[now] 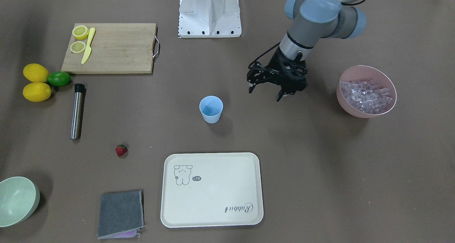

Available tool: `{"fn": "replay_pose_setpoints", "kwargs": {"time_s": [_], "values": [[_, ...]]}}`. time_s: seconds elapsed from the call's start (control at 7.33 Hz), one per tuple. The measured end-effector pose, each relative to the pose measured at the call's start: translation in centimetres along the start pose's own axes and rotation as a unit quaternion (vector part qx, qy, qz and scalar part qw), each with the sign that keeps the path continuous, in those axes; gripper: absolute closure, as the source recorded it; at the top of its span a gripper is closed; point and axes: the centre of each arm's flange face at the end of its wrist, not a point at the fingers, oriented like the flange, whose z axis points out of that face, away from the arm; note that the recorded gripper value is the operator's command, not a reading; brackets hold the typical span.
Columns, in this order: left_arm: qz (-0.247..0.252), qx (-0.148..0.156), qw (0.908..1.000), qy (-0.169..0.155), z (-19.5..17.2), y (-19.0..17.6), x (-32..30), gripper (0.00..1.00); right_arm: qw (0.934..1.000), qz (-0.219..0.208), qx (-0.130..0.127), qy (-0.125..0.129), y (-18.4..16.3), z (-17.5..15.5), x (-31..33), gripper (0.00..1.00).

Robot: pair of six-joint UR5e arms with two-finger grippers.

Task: Mash ice and strawberries in cup
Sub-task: 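Move the left gripper back into the ice bowl and grasp another cube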

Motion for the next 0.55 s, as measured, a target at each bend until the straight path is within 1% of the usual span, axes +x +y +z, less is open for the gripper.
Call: {"fn": "replay_pose_setpoints", "kwargs": {"time_s": [0.27, 0.55], "values": [[0.042, -0.020, 0.9978, -0.046, -5.3, 1.0, -11.7, 0.01, 1.0000, 0.002, -0.002, 0.003, 0.1, 0.2, 0.2, 0.00], [0.098, -0.046, 0.9894, -0.096, -8.7, 3.6, -23.1, 0.01, 1.0000, 0.002, -0.002, 0.003, 0.2, 0.2, 0.3, 0.00]]}}
